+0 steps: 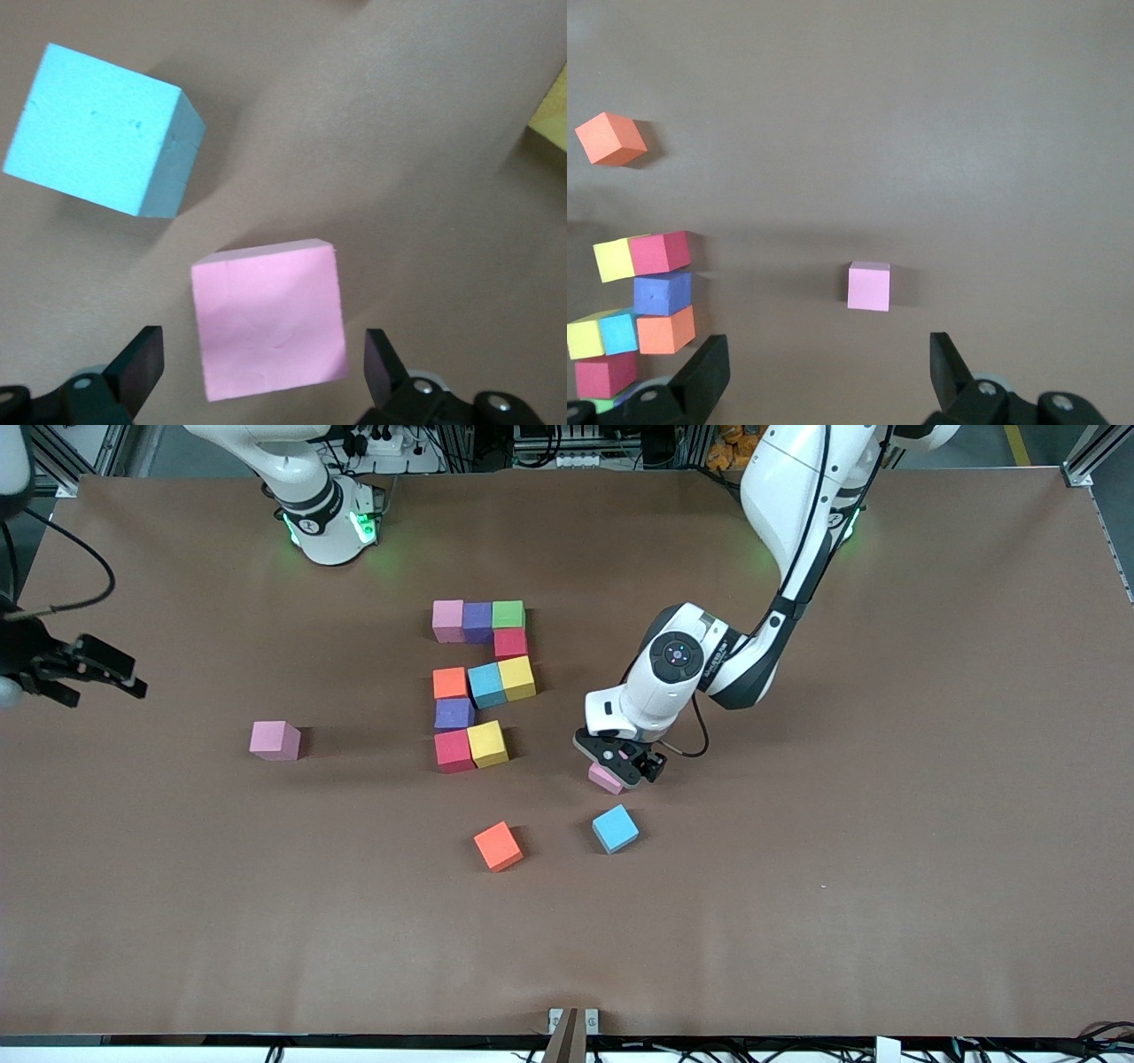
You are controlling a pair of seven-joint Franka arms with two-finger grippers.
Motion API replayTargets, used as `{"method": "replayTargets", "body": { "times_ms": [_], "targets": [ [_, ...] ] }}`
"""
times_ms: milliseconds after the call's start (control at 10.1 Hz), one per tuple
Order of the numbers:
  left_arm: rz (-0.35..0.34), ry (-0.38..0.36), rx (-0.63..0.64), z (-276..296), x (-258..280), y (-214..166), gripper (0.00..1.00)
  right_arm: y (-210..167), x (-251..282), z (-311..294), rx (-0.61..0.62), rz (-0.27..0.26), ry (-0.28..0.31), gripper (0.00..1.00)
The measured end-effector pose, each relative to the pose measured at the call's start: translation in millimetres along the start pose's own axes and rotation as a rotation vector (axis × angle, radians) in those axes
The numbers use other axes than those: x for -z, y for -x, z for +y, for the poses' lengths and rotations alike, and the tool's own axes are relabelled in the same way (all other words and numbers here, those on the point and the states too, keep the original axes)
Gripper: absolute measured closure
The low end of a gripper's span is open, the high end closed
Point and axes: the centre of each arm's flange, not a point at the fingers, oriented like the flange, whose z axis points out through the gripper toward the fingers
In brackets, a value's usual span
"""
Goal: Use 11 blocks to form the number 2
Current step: 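Move the left gripper over the lavender cube while the right gripper withdraws, then lower the left gripper and grasp the lavender cube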
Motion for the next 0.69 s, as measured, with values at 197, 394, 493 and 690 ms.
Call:
{"method": "replayTargets", "body": {
  "times_ms": [197,394,493,690],
  "targets": [
    [0.003,-0.002,0.0,0,1,-1,0.0,2,16,-1,0.016,-0.022,0.047,0.0],
    [0.004,-0.001,-0.002,1,-2,-1,0.0,2,37,-10,0.018,-0.026,0.075,0.0],
    [0.007,-0.002,-0.003,1,-5,-1,0.0,2,48,-15,0.005,-0.023,0.079,0.0],
    [0.025,-0.004,-0.004,2,-14,-1,0.0,-5,58,-32,-0.012,-0.011,0.088,0.0]
  ]
}}
